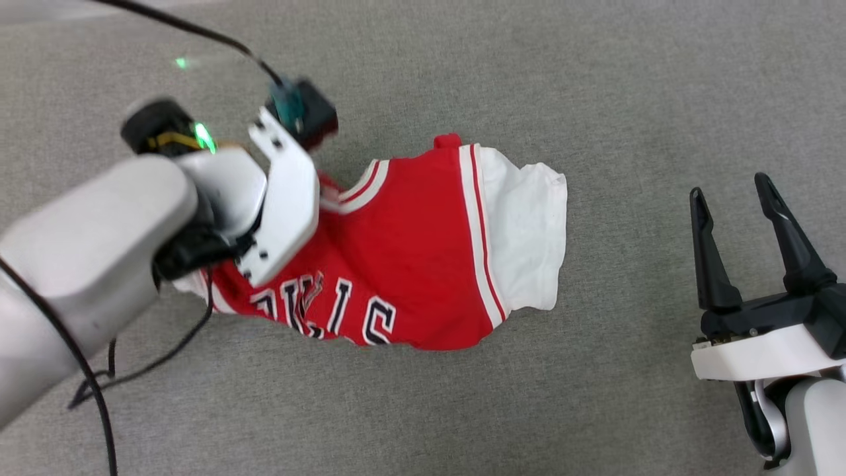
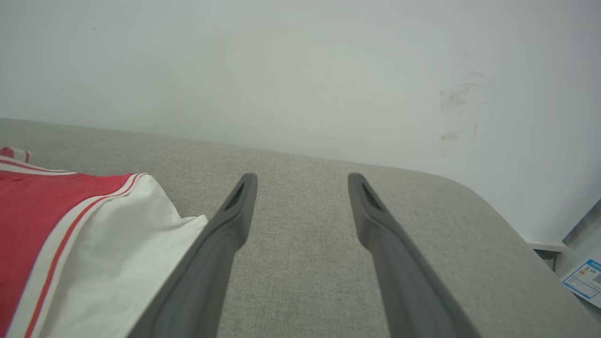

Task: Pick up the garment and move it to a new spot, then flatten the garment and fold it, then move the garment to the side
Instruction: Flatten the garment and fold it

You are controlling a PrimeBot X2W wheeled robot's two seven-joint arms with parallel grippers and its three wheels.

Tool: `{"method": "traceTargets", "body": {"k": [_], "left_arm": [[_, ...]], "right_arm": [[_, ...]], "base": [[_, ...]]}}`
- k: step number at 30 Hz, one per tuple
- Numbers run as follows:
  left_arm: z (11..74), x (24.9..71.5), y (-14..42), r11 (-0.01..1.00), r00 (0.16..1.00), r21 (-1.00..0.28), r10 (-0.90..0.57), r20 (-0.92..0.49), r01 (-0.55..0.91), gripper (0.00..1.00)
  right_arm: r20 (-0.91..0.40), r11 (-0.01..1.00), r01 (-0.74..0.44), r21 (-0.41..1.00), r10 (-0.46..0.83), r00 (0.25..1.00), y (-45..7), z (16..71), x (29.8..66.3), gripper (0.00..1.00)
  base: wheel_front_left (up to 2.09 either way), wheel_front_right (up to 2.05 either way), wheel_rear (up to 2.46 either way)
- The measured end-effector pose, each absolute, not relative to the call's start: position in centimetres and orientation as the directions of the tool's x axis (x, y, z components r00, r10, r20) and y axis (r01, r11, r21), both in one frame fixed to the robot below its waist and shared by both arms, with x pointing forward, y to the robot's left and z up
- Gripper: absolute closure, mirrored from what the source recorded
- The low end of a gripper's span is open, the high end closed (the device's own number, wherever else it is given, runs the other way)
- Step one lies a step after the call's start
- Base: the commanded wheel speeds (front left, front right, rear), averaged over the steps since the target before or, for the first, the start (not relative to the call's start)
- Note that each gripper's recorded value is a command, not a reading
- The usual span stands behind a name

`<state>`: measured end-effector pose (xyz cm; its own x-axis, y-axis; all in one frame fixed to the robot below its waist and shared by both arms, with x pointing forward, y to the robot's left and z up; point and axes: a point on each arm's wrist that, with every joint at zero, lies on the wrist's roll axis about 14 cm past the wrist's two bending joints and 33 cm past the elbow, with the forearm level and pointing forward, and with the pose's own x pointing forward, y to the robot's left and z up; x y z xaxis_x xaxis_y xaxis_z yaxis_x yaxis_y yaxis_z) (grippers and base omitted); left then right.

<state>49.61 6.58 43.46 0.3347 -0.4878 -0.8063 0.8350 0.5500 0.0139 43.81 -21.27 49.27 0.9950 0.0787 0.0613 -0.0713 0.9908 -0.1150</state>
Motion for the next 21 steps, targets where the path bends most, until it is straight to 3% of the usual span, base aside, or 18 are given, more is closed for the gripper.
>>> {"method": "traceTargets", "body": {"k": [7, 13, 21], "left_arm": [[47.3, 51.1, 3.0, 0.494, 0.383, 0.045, -0.609, -0.695, 0.868, 1.00], [45.2, 51.2, -1.4, 0.443, 0.332, -0.008, -0.683, -0.651, 0.896, 1.00], [39.0, 50.1, -2.6, 0.446, 0.228, -0.105, -0.629, -0.743, 0.889, 1.00]], "right_arm": [[0.069, 0.991, -0.065, -0.119, 0.073, 0.995, -21.5, 49.6, 43.6, 0.00], [0.071, 0.991, -0.060, -0.120, 0.069, 0.995, -21.5, 49.6, 44.2, 0.00], [0.040, 0.992, -0.019, -0.123, 0.024, 0.999, -22.7, 48.6, 43.8, 0.00]], "base": [[0.00, 0.00, 0.00], [0.00, 0.00, 0.00], [0.00, 0.00, 0.00]]}}
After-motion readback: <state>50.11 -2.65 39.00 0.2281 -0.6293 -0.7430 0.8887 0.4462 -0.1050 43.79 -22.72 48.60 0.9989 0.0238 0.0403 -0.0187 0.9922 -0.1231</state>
